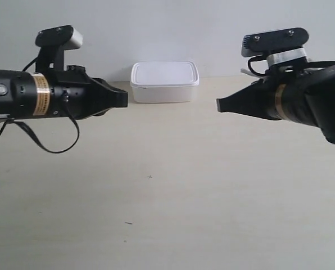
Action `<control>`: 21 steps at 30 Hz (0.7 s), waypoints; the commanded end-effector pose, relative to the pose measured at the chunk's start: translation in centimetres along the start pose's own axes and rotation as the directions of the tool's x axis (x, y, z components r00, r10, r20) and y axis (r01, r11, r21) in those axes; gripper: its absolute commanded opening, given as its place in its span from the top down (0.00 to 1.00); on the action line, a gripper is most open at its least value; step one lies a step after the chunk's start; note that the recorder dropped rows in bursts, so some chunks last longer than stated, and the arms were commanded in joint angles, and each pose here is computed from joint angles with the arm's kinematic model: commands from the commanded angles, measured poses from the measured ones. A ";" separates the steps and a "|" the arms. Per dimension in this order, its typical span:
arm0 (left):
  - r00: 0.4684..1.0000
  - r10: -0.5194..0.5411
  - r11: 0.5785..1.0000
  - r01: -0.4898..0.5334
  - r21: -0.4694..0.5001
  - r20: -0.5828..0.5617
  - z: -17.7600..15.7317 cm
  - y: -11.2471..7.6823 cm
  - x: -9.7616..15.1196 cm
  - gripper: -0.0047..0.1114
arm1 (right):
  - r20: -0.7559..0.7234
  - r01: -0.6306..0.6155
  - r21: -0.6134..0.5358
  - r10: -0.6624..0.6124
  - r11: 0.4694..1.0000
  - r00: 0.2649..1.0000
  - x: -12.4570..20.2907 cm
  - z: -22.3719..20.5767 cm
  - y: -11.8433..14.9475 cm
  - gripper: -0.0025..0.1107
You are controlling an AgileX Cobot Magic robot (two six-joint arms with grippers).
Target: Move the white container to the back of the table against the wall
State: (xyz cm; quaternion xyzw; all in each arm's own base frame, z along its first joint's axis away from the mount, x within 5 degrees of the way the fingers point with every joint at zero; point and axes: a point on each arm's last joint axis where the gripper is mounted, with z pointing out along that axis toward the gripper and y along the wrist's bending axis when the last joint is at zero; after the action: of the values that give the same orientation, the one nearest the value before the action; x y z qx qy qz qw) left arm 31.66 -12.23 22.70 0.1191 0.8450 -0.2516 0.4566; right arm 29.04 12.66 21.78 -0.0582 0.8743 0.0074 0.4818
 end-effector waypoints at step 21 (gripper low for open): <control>0.977 -0.076 0.992 0.054 0.113 0.200 -15.1 -3.6 10.1 0.96 | 0.240 -0.073 -0.447 0.198 0.891 0.950 6.6 -17.6 -2.2 0.98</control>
State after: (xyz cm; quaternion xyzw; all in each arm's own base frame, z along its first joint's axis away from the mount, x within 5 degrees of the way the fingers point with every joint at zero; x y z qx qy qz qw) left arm 14.99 -7.69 22.61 0.0894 0.7914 -0.3123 0.5179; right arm 12.00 9.66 25.94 -0.1020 0.7871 0.2226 0.5661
